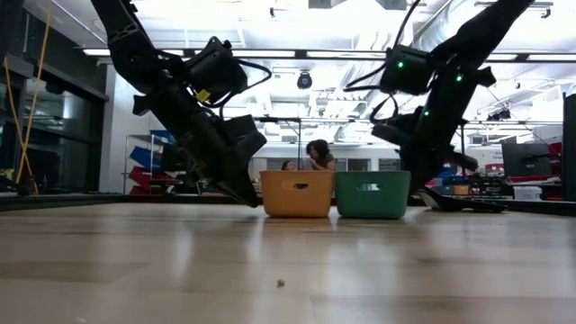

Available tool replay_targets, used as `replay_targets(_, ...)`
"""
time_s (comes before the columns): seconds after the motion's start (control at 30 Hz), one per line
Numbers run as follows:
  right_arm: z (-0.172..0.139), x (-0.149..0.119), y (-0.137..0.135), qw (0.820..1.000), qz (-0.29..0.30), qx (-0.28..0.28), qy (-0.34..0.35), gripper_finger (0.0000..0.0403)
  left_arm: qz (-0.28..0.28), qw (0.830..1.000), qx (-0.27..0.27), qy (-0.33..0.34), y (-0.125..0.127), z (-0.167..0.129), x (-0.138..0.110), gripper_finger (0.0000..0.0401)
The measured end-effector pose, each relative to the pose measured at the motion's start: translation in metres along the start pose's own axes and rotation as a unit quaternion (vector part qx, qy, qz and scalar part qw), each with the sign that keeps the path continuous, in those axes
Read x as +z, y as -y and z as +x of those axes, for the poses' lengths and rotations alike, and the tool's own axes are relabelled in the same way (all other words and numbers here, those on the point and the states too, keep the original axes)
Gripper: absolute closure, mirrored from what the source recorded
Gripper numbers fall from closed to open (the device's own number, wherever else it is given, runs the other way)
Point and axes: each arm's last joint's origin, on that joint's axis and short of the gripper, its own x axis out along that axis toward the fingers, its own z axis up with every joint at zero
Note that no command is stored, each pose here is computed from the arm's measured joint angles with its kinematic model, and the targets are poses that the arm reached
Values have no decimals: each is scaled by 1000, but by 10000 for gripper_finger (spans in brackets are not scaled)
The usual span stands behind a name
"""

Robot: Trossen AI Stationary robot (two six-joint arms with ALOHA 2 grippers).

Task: Sort batteries
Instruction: Adjust the bins on the table, then return to Home Position

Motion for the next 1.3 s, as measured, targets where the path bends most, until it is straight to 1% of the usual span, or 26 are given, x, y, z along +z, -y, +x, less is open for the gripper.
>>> replay_targets(0.13, 10, 0, -4, 1000, -7, 12, -2, 403, -25, 1000, -6, 0, 5, -1, -2, 401)
replay_targets(0.23, 12, 2, -6, 1000, -7, 23, 5, 403, -30, 999, -13, 1, 11, -3, -5, 401)
replay_targets(0.4, 11, 5, -10, 999, -5, 43, 22, 403, -19, 1000, -12, 8, 22, -7, -11, 401)
replay_targets(0.67, 10, 5, -10, 999, -18, 45, 17, 403, -20, 1000, -14, 4, 27, -12, -14, 401)
replay_targets(0.77, 1, 5, -5, 999, -26, 34, 13, 403, -24, 999, -19, 14, 26, -23, -5, 401)
replay_targets(0.87, -16, 8, 7, 999, -31, 13, 11, 403, -7, 1000, -10, 22, 18, -39, 6, 401)
replay_targets(0.97, -40, 11, 19, 999, -26, 2, 31, 403, -2, 998, -20, 62, 9, -63, 18, 401)
replay_targets(1.03, -57, 13, 24, 998, -21, 15, 52, 403, -21, 993, -41, 112, 4, -83, 25, 401)
replay_targets(1.1, -74, 15, 27, 996, -13, 42, 80, 403, -46, 984, -58, 164, -2, -102, 24, 401)
replay_targets(1.17, -90, 15, 29, 992, -6, 70, 107, 403, -83, 967, -83, 225, -8, -119, 19, 401)
replay_targets(1.3, -114, 14, 32, 981, -1, 122, 148, 403, -141, 929, -134, 315, -24, -142, -7, 401)
